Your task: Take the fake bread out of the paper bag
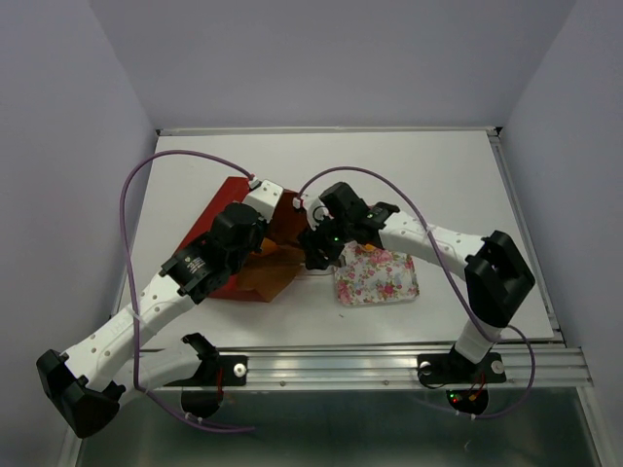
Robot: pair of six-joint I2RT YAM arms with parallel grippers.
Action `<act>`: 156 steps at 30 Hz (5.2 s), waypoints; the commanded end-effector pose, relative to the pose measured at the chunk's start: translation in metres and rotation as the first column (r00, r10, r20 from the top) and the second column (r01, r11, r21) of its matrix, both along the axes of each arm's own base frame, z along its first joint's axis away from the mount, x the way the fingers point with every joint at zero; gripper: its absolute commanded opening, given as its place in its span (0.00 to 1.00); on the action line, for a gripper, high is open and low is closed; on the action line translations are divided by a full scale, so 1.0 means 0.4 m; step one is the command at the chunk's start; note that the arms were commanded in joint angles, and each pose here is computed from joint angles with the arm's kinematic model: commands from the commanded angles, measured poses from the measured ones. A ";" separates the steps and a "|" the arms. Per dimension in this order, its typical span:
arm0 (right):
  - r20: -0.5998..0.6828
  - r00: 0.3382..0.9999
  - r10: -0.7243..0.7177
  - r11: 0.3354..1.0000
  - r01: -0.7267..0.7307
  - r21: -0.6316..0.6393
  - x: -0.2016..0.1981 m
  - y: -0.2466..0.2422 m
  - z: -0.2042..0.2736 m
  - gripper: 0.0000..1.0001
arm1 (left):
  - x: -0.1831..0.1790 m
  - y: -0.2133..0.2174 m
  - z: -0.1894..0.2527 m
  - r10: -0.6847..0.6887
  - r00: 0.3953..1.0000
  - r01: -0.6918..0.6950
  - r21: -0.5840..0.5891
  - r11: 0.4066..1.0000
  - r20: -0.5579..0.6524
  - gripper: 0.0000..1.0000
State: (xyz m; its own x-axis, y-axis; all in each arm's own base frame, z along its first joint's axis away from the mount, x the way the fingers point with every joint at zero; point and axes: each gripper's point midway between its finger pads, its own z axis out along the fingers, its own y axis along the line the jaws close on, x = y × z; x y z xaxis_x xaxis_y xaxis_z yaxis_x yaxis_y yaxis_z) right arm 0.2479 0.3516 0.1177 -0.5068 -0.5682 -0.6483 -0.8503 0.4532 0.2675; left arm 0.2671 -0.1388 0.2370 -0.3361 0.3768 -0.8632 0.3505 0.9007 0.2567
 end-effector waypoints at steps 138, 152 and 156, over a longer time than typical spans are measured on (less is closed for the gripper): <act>-0.088 0.726 -0.682 0.726 0.687 0.034 -0.251 -0.454 0.421 0.46 | 0.030 -0.008 0.120 0.090 0.990 -0.077 -0.129 0.989 0.104 0.00; -0.078 0.940 -0.331 0.885 0.338 0.319 -0.121 -0.128 0.433 0.49 | 0.030 -0.016 0.129 0.086 0.990 -0.068 -0.153 0.986 0.111 0.00; -0.099 0.926 -0.364 0.868 0.376 0.323 -0.063 -0.074 0.393 0.49 | 0.034 -0.022 0.118 0.079 0.992 -0.064 -0.143 0.988 0.102 0.00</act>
